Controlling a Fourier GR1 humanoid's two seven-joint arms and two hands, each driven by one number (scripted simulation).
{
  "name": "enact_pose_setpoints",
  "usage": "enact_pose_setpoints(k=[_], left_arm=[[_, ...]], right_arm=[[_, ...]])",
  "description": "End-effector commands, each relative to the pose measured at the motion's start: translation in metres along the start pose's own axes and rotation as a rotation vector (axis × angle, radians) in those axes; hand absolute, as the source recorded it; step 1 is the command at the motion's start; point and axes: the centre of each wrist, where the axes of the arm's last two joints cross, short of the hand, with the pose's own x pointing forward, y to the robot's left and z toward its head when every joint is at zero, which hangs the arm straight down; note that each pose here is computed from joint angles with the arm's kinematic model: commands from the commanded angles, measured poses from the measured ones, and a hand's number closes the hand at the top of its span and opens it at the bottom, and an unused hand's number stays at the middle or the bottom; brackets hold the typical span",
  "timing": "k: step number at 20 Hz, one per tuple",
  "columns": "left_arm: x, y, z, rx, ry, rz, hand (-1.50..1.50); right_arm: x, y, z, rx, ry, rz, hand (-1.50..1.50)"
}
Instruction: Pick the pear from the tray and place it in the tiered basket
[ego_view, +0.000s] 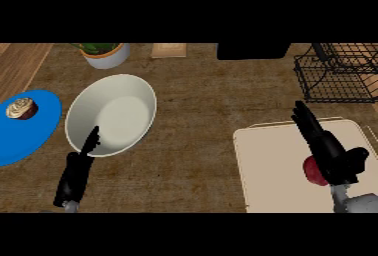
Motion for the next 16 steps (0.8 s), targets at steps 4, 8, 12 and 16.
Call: enact_pose_setpoints(k=[4, 8, 12, 16], left_arm=[[0.051, 0.002, -0.015, 0.082, -0.249, 0.049, 0.00], [0.076, -0.012, -0.013, 0.074, -0.363, 0.124, 0.00], [0.079, -0.016, -0.014, 0.054, -0.378, 0.144, 0.00], [0.082, -0.025, -0.011, 0.033, -0.388, 0.143, 0.00]], right_arm=[[0.010, -0.058, 0.014, -0.287, -0.420, -0.365, 1.50], [-0.023, -0.120, 0.045, -0.688, -0.321, -0.446, 1.50], [-0.040, -0.070, 0.041, -0.315, -0.559, -0.959, -1.50], [-0.068, -0.127, 0.109, -0.225, -0.714, -0.878, -1.50]])
